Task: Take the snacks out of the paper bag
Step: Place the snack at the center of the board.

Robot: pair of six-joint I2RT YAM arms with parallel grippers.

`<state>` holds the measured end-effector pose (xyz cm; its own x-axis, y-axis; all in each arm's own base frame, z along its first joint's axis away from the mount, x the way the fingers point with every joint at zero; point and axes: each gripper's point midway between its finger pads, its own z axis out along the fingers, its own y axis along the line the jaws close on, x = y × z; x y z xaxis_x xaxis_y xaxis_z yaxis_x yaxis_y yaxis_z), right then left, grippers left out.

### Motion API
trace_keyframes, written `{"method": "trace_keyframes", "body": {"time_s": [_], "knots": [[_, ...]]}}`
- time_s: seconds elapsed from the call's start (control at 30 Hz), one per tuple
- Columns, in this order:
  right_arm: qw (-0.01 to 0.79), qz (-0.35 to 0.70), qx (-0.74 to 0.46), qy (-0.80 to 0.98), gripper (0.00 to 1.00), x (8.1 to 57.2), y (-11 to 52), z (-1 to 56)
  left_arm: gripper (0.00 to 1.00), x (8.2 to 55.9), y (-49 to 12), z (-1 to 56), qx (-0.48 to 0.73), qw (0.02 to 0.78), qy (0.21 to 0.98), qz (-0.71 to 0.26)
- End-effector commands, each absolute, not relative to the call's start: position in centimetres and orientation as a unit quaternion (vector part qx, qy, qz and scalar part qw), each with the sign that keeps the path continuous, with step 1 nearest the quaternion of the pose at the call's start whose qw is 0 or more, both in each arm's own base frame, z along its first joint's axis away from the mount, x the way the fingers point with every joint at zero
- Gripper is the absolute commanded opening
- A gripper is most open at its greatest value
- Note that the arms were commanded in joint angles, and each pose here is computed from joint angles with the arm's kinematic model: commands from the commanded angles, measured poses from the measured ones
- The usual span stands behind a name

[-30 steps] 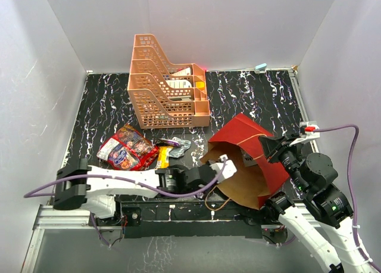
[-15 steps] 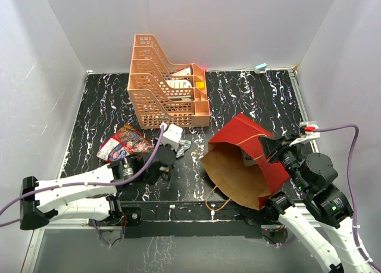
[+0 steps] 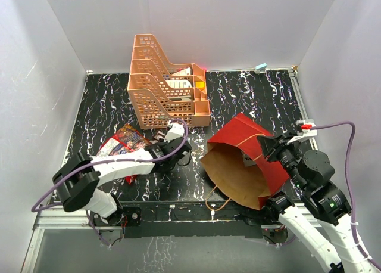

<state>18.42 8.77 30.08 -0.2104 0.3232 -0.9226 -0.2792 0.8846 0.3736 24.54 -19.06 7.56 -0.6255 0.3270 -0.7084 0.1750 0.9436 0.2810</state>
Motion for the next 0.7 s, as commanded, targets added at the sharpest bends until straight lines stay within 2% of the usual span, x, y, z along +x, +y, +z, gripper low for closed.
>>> {"method": "trace_keyframes", "body": {"time_s": [0.0,0.3,0.6,0.67], "knots": [[0.637,0.249,0.009,0.730,0.09,18.9,9.4,30.9,0.06,24.4,-18.4,5.4,0.096,0.375,0.917,0.094],[0.643,0.257,0.004,0.721,0.09,18.5,9.4,31.4,0.57,23.5,-19.5,8.0,0.057,0.377,0.924,0.025],[0.640,0.258,0.001,0.724,0.09,18.5,9.5,31.2,0.93,23.7,-21.2,16.4,0.026,0.450,0.886,-0.106],[0.640,0.258,0.000,0.724,0.09,18.5,9.6,31.2,0.98,23.6,-22.2,18.3,0.031,0.464,0.874,-0.143]]}}
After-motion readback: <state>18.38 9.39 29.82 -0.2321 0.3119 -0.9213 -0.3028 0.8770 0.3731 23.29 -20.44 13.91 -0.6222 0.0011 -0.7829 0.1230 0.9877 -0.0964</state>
